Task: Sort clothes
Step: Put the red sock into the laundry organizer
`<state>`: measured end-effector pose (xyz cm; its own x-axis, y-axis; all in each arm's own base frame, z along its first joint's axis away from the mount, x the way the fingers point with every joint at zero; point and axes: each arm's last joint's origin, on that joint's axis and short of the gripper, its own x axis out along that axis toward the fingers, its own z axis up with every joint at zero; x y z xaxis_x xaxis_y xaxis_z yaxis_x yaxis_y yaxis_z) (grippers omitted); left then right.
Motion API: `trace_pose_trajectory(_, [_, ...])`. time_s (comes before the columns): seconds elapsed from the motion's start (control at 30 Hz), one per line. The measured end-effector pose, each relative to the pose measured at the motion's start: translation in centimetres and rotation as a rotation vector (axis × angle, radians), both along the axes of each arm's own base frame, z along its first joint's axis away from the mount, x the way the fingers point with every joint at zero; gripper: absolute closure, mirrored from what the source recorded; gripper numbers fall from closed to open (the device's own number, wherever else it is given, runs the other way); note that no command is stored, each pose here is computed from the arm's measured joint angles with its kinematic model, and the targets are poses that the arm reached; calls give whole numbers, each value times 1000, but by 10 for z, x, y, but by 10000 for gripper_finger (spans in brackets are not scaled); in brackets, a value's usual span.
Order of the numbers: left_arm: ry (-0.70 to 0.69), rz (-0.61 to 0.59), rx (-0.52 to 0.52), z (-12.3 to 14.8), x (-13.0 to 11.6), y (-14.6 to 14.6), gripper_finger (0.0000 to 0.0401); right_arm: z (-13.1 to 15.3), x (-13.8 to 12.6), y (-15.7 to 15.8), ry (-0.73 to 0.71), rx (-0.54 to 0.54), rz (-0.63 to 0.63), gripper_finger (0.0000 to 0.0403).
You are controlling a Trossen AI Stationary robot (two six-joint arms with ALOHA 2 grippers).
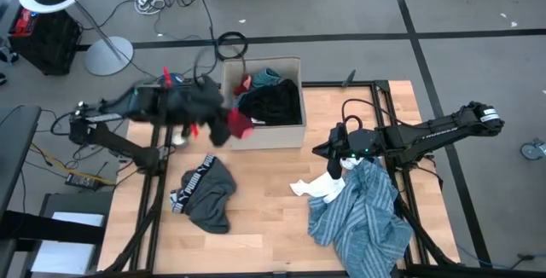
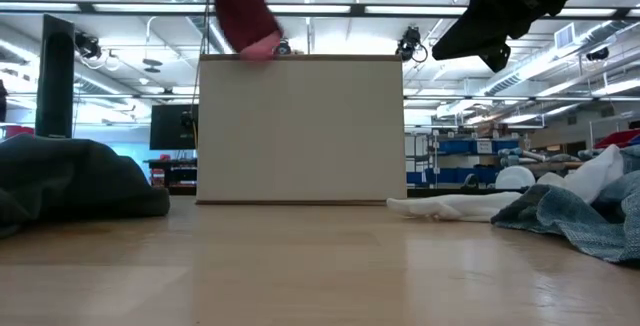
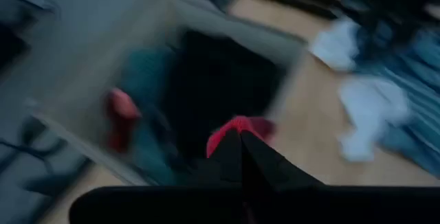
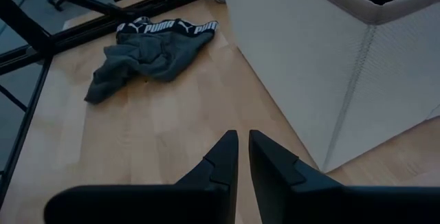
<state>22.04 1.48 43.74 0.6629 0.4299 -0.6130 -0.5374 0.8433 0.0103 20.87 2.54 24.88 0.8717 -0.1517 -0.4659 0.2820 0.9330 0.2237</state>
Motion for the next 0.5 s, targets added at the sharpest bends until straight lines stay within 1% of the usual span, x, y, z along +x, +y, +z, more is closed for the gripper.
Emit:
trace_pose_trajectory(0.13, [-11,92,95,15,0,38,401,0,0,0,0,0,0,364])
trace_pose_trajectory(0.23, [-38,126,133,17,4,65,401,0,0,0,1,-1,1,364])
trace_pose_trajectory(0.37, [-52,132,142,13,13,98,401,0,0,0,3,-11,6,364])
trace_pose_trajectory(0.5, [10,153,119,-3,25,129,401,0,0,0,4,-15,8,364])
